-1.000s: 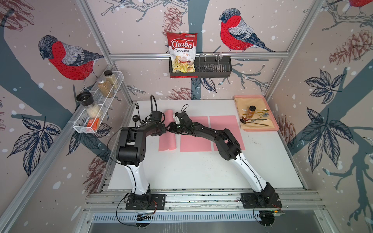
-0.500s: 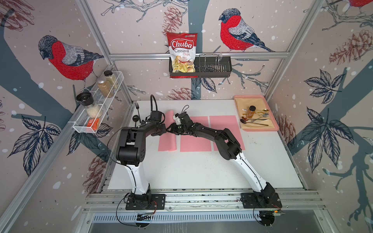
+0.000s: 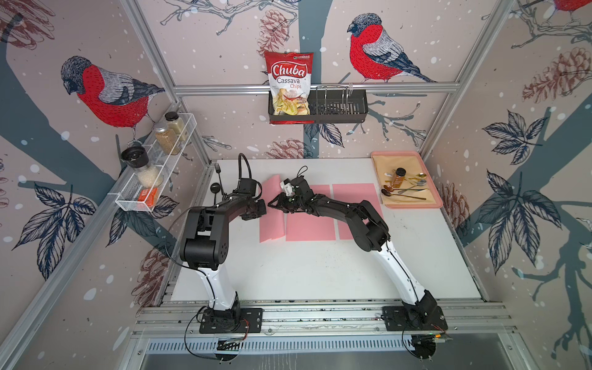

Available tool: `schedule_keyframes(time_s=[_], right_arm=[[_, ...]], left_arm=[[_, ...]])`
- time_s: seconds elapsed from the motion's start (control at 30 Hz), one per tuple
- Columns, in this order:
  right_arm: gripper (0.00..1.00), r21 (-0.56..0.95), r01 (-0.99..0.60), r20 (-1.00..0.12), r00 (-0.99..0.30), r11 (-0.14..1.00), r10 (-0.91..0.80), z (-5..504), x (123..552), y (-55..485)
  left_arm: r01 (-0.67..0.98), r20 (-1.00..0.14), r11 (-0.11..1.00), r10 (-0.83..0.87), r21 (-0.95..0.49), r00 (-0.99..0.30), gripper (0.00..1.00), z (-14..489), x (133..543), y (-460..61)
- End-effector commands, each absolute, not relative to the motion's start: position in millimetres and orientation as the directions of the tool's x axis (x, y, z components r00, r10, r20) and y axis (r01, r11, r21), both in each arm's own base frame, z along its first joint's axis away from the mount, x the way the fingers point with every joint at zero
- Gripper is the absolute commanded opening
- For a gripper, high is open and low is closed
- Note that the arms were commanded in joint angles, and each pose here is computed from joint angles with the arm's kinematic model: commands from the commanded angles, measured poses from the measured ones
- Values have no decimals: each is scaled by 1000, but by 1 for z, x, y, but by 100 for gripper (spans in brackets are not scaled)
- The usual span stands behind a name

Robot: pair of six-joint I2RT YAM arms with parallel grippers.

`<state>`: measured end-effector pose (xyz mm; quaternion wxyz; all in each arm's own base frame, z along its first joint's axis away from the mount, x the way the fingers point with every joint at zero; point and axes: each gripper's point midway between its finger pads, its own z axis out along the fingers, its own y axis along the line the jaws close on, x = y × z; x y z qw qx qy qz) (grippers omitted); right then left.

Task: Fold the rectangular paper in half along the long edge
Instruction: Pick up the paper from the center of the board.

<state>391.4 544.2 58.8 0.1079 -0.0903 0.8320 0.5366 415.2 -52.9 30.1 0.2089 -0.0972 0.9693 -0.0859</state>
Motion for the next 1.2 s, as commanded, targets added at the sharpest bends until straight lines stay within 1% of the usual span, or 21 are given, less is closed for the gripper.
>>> schedule_keyframes(time_s=[0.0,0.27,0.47,0.57,0.63,0.77,0.9,1.0,1.1,1.17], right_arm=[[30,902,-304,-307,-951,306,-37,95,389,548],[30,931,-295,-293,-955,214,-39,123,381,532],[30,932,-333,-329,-943,146,-52,167,363,512],[30,922,-368,-364,-930,120,-52,195,353,497],[30,910,-401,-397,-916,104,-56,216,344,485],[30,895,-440,-437,-898,68,-56,252,322,459],[31,883,-468,-466,-883,29,-62,282,295,433],[31,875,-484,-482,-874,14,-56,302,279,413],[32,867,-499,-498,-866,9,-49,319,266,392],[33,858,-513,-513,-858,-5,-33,337,258,379]], left_arm=[[-135,-412,957,-234,-256,-881,0,42,418,-60],[-114,-510,957,-241,-268,-826,0,74,426,-59],[-95,-600,954,-253,-283,-759,0,113,430,-54],[-48,-676,949,-256,-310,-691,0,149,431,-56],[6,-746,941,-263,-337,-612,0,184,428,-60],[128,-831,914,-283,-386,-479,0,239,415,-71],[276,-852,847,-325,-455,-410,0,285,396,-92],[342,-841,790,-370,-508,-396,0,303,385,-103],[360,-818,751,-409,-553,-404,0,304,380,-111],[370,-825,758,-381,-537,-417,0,300,380,-119]])
